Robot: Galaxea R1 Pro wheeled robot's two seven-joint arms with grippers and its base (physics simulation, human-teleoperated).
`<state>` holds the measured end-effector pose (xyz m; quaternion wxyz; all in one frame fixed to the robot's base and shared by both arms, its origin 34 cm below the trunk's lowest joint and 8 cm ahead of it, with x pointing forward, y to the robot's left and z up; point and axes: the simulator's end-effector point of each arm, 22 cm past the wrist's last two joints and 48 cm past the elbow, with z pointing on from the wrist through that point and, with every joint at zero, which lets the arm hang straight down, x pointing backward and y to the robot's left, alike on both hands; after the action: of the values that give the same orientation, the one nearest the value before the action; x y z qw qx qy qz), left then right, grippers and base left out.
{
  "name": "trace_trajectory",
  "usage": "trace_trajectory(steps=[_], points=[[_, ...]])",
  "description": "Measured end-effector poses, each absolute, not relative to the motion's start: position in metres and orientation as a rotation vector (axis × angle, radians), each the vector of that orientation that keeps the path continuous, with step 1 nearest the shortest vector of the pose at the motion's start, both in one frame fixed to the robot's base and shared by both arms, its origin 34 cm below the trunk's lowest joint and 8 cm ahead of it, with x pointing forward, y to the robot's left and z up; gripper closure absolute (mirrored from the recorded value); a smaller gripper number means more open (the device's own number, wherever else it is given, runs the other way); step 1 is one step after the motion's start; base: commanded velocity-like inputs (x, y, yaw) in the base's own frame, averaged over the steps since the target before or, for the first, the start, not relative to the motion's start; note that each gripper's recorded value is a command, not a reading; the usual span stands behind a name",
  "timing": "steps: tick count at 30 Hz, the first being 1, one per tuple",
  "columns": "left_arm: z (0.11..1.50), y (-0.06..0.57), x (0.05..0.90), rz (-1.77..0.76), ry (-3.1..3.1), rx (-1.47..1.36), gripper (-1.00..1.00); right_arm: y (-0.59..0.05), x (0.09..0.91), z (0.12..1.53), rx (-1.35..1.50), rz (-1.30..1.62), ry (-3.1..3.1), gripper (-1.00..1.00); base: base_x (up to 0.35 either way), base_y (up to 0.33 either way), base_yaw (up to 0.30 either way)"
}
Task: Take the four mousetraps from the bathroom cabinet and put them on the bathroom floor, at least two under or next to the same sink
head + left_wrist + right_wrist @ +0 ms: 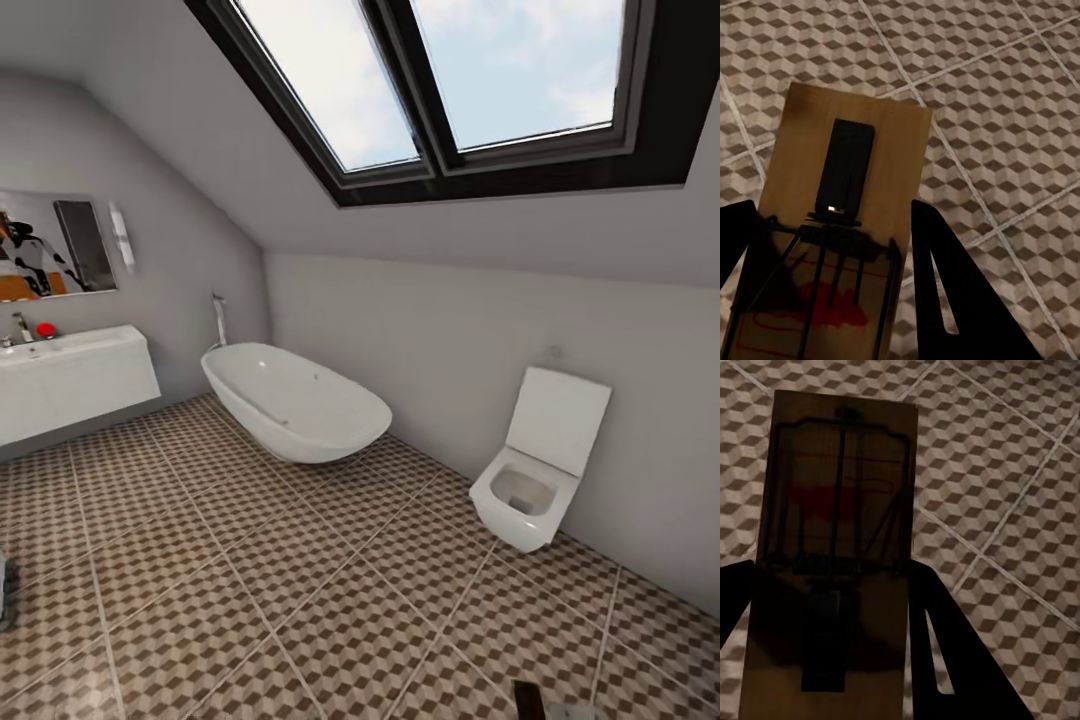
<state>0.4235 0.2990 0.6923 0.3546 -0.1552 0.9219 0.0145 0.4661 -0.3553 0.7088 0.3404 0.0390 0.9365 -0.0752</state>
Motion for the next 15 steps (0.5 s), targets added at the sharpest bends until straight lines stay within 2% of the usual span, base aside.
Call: trace_trajectory(steps=[15], points=[[0.6923,0.2983,0.4235,0.036,2.383,-0.402,1.0,-0.3555,0.4661,0.7088,0.103,-0.196,2.437,1.0,0.0,0.0,0.257]])
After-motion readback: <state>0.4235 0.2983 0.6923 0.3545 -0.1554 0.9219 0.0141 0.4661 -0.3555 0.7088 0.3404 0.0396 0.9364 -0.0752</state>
